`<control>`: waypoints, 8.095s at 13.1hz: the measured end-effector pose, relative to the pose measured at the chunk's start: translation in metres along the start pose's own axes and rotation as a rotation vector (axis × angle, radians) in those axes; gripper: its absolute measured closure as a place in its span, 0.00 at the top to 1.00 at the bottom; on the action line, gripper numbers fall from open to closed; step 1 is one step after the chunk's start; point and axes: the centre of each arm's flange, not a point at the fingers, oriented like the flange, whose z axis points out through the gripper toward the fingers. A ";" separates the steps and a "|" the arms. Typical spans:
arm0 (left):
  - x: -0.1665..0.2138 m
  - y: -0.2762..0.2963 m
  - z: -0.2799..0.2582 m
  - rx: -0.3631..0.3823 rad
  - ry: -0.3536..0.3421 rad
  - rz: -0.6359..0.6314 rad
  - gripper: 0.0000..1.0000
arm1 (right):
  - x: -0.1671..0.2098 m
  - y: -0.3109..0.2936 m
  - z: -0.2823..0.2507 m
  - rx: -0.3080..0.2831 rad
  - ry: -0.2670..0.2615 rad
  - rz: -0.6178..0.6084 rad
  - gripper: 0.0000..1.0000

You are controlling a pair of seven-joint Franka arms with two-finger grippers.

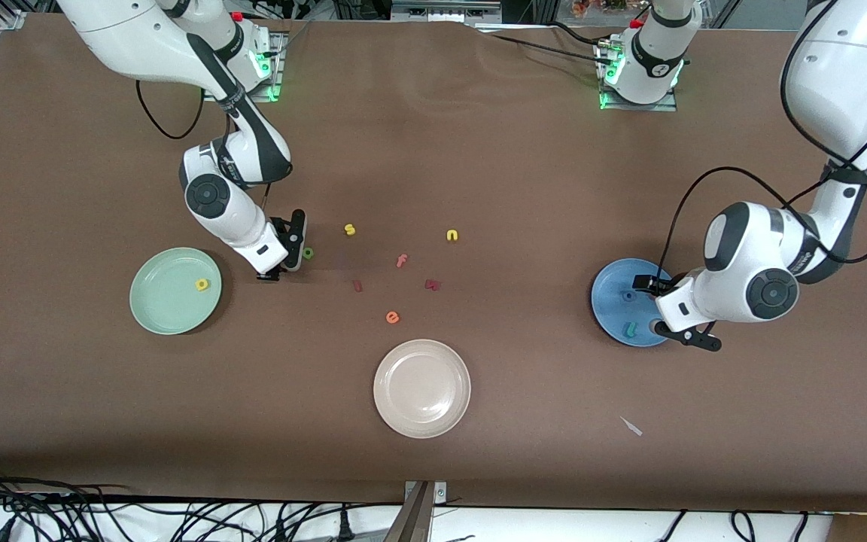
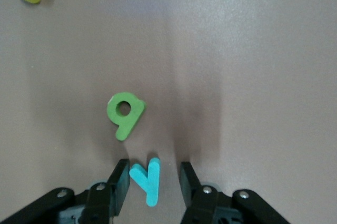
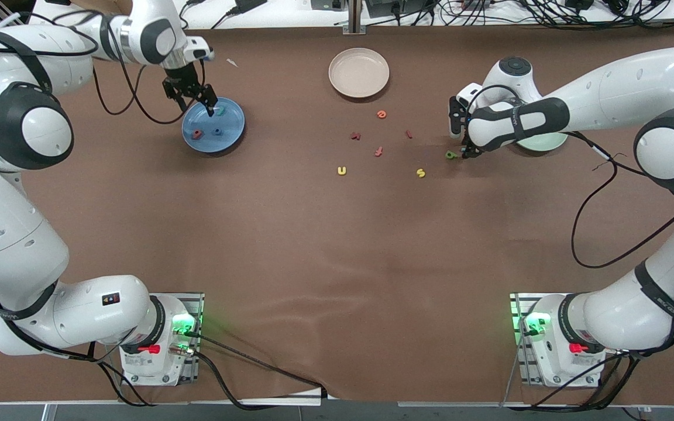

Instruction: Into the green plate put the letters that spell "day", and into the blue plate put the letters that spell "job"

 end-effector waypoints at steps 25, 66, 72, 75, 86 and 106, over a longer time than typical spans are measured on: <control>-0.176 0.039 -0.259 0.080 0.253 -0.209 1.00 | 0.005 0.029 -0.032 0.039 -0.049 -0.002 0.27; -0.178 0.062 -0.279 0.085 0.243 -0.176 1.00 | 0.048 -0.007 -0.032 0.035 0.003 1.531 1.00; -0.178 0.060 -0.278 0.084 0.240 -0.179 1.00 | 0.050 -0.015 -0.015 0.047 -0.029 1.519 1.00; -0.176 0.057 -0.276 0.082 0.236 -0.183 1.00 | 0.050 -0.016 -0.009 0.046 -0.041 1.507 0.98; -0.175 0.058 -0.280 0.083 0.242 -0.180 1.00 | 0.050 -0.019 -0.001 -0.012 -0.071 1.374 0.88; -0.167 0.051 -0.282 0.078 0.246 -0.188 1.00 | 0.054 -0.021 0.001 -0.009 -0.076 1.350 0.45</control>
